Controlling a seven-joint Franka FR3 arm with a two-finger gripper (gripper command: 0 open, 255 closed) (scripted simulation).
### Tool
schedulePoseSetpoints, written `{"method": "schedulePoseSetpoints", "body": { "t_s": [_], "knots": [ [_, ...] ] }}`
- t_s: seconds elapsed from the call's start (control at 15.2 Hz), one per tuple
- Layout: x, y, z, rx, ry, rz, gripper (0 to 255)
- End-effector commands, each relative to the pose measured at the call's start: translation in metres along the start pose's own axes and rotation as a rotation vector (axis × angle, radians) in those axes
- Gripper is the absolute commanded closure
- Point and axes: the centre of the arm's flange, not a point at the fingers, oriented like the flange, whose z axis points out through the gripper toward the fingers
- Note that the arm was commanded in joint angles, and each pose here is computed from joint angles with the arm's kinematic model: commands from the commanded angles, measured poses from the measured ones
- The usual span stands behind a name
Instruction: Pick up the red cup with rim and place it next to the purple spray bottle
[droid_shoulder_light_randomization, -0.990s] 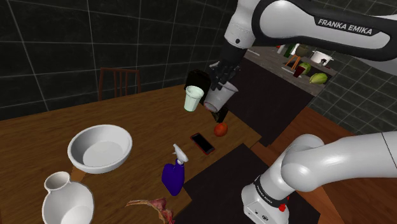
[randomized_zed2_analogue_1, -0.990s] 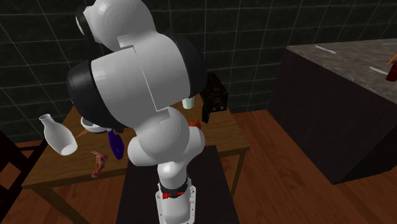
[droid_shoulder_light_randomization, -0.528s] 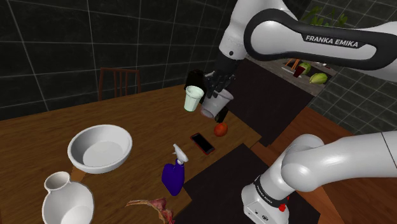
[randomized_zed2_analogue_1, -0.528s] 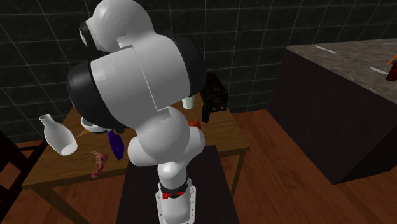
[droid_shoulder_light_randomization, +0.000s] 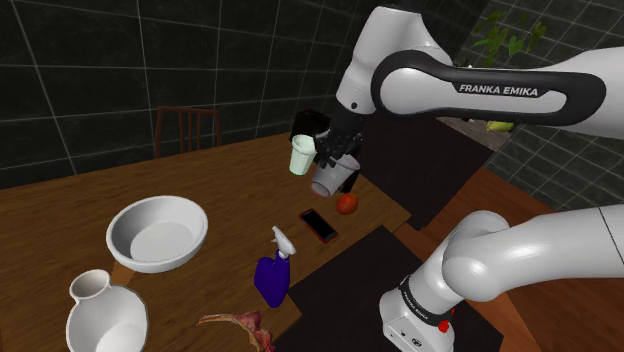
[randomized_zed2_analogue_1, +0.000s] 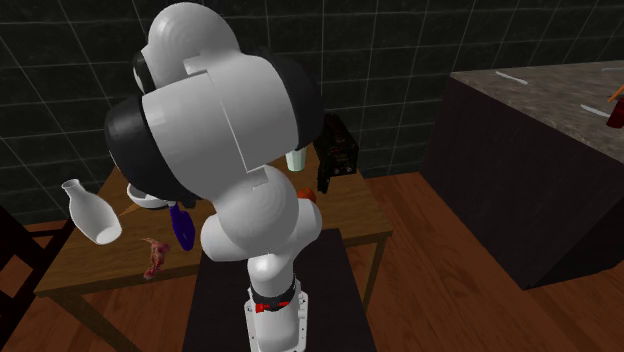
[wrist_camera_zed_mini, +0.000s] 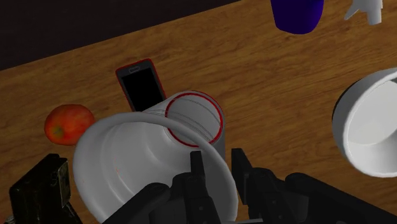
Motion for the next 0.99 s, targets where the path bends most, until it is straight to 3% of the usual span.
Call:
{"method": "schedulePoseSetpoints", "body": {
  "t_s": [0.0, 0.92],
  "knots": [
    [-0.001, 0.000, 0.010, 0.000, 0.001, 0.000, 255],
    [-0.007, -0.002, 0.084, 0.000, 0.001, 0.000, 255]
  ]
}}
